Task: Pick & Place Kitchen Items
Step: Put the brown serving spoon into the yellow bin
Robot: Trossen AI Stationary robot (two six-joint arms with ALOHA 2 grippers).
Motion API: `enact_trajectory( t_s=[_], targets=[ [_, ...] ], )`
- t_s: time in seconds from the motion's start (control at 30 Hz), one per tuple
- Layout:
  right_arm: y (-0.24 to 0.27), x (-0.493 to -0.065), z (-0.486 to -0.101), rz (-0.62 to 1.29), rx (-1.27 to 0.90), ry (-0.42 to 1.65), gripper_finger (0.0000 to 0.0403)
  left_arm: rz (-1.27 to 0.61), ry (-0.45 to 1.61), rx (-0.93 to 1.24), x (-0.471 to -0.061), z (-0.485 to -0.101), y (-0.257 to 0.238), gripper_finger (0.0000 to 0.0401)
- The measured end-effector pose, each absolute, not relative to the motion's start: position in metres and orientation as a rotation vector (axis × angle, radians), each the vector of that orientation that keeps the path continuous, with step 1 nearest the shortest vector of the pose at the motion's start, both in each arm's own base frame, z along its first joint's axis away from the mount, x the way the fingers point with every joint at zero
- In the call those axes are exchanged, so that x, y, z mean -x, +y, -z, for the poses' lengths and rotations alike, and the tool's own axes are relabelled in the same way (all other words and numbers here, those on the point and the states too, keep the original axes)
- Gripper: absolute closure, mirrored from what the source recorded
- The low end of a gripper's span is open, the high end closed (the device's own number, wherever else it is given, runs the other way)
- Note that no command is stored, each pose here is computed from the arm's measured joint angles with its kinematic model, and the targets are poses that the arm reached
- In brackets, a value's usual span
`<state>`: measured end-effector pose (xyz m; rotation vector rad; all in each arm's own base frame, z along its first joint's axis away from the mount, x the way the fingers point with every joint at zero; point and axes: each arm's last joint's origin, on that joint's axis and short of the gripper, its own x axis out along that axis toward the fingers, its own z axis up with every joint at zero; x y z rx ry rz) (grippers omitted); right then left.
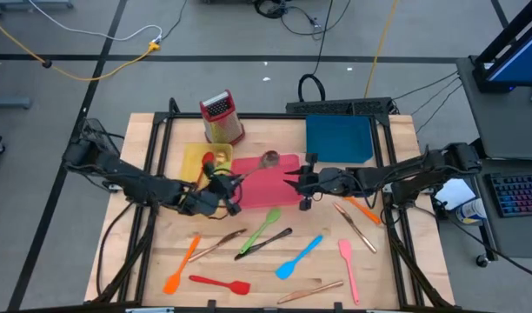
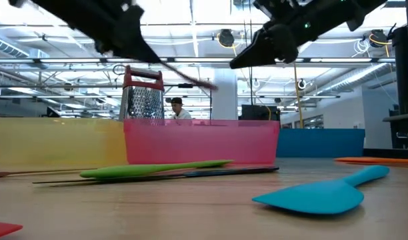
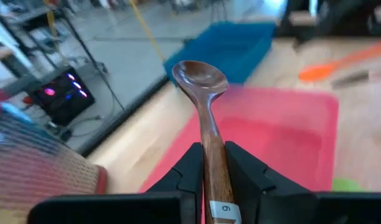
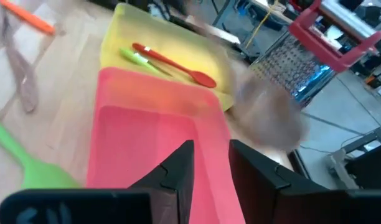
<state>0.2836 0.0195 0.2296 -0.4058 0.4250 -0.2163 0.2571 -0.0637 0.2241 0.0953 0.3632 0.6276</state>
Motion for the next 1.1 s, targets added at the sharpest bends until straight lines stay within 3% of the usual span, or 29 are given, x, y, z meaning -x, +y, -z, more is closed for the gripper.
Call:
enact_trajectory(
  t_s=[0.67,1.1],
  targets=[
    [0.026,-0.28,-0.228,0.181,0.433,0.459,0.0312,-0.758,0.305,0.004,-0.215,-0.229,-0.085,0.0353],
    [0.026,-0.279,-0.227,0.178,0.438,0.469,0.0312,-0.856,0.41,0.123,-0.186,-0.215,-0.073,0.0351]
  ],
)
